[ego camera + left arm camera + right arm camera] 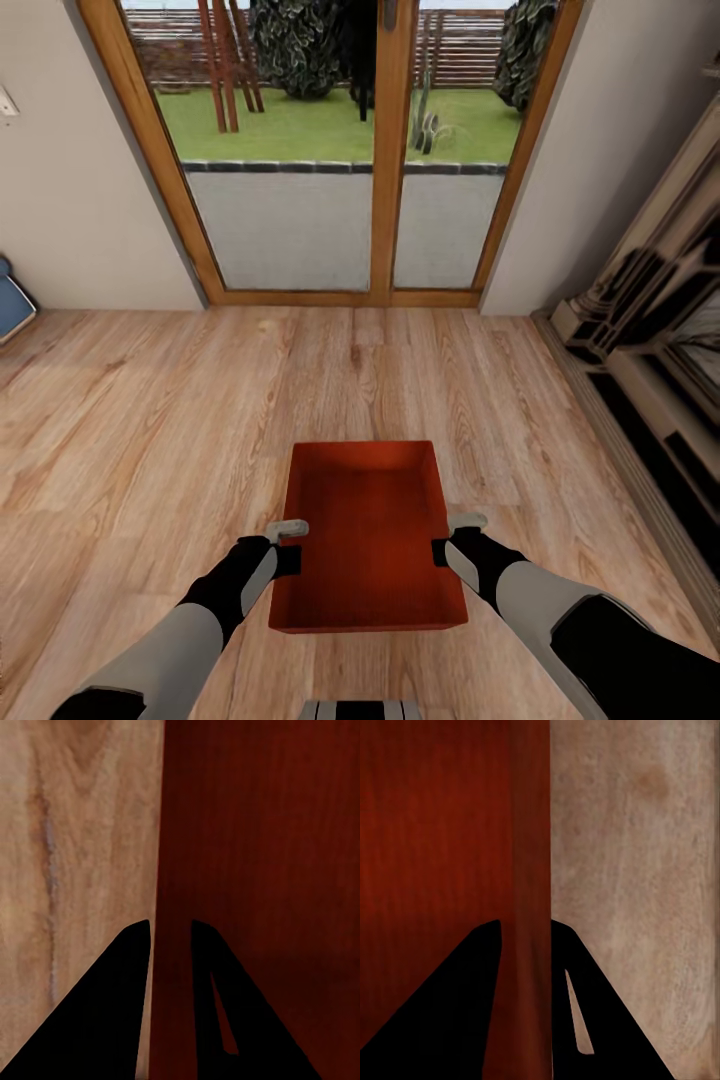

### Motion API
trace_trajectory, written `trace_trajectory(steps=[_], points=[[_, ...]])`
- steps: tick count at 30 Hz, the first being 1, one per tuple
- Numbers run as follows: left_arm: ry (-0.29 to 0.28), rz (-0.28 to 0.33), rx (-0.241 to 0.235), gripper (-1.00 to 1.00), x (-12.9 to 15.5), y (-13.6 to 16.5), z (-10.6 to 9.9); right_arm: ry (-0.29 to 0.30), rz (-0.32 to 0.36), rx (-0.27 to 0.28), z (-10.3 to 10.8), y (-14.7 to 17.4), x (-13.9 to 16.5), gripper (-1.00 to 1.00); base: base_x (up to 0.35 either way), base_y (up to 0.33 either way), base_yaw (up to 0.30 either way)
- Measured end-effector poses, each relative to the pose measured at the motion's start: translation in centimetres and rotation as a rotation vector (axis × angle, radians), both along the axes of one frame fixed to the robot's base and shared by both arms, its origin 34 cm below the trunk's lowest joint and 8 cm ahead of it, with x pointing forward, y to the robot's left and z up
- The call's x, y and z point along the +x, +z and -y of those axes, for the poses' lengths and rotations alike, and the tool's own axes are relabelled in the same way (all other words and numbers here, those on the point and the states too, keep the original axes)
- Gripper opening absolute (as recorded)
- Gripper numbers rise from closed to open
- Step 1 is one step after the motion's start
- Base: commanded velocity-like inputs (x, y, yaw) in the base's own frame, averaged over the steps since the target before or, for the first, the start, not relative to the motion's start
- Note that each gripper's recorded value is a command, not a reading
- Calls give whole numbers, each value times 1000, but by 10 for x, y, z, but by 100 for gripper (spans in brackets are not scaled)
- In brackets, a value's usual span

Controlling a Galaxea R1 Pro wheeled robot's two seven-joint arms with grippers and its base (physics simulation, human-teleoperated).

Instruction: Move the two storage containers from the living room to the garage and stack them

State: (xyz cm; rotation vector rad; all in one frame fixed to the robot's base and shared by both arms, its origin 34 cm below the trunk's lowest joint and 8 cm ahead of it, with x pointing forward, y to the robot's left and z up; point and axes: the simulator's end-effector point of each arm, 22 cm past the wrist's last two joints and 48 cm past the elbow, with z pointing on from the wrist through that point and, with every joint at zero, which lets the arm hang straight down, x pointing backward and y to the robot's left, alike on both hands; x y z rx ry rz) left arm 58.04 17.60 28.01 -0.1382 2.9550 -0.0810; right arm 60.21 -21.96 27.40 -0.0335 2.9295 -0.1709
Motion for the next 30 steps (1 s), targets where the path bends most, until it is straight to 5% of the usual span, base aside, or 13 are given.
trace_trajectory(steps=[30], points=[[1,-1,0,-100,11,62,0,1,-1,0,0,63,11,-100,0,0,0]])
